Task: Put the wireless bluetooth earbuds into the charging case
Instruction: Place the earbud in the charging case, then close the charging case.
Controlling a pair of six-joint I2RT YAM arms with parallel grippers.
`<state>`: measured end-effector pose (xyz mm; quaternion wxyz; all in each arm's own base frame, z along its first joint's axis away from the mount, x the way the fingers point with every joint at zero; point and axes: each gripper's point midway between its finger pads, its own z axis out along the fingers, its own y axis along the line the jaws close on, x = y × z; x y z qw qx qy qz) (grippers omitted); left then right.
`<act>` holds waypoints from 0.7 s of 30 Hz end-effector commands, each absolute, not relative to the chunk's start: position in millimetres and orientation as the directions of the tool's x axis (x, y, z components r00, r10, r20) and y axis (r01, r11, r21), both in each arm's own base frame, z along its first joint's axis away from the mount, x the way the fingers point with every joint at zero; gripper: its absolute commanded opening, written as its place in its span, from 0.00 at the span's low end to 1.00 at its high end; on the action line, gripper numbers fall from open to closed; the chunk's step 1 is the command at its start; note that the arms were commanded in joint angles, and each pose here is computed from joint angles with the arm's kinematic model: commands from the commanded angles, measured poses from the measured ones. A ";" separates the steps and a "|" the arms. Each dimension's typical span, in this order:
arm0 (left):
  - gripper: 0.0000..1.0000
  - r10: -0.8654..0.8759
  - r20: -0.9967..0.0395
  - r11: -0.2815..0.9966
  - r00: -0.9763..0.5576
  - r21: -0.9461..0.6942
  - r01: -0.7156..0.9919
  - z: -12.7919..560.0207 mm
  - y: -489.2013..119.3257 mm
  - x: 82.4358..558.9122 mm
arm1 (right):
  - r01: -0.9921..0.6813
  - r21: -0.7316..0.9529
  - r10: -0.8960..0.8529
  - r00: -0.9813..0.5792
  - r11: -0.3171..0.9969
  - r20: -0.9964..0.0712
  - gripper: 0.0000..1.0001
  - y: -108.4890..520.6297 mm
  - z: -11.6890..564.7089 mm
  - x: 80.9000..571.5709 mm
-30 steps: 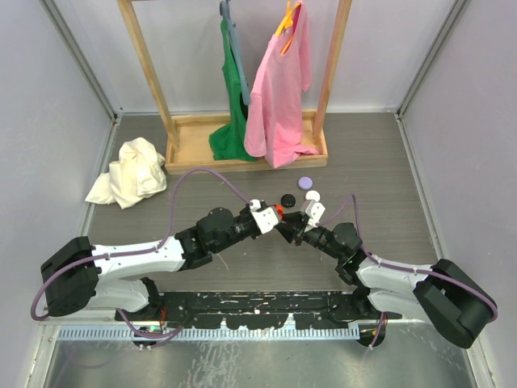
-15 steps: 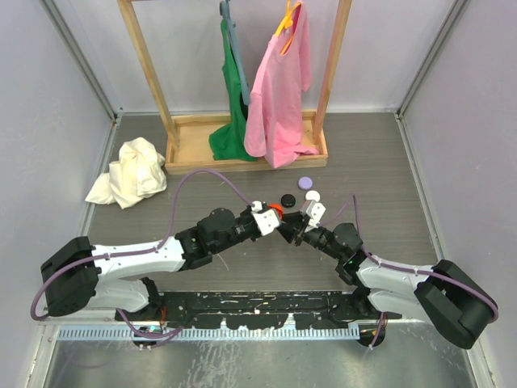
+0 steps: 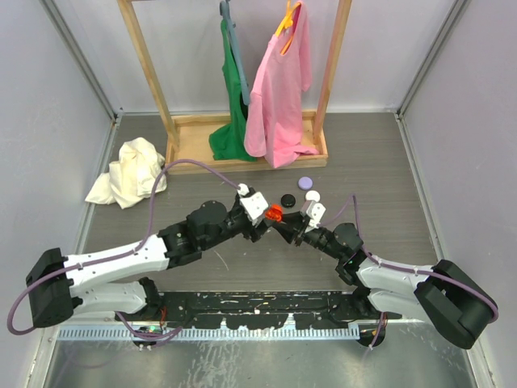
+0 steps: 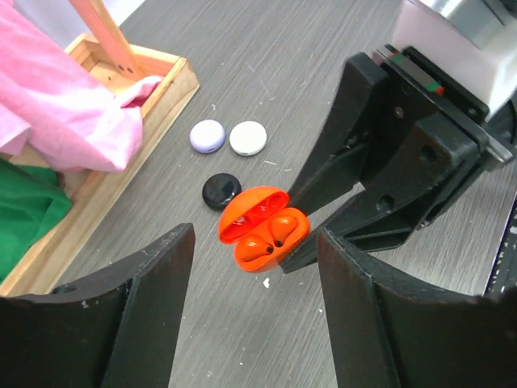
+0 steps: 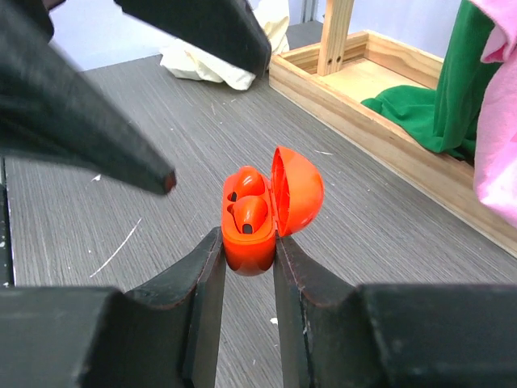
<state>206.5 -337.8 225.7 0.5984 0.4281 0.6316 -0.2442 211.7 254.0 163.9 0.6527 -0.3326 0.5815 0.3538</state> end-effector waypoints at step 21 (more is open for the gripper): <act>0.70 0.027 -0.835 0.302 -0.550 -0.517 0.801 247.1 -327.8 208.7 | -0.938 -0.093 0.191 0.163 0.333 -0.968 0.01 275.7 204.2 179.9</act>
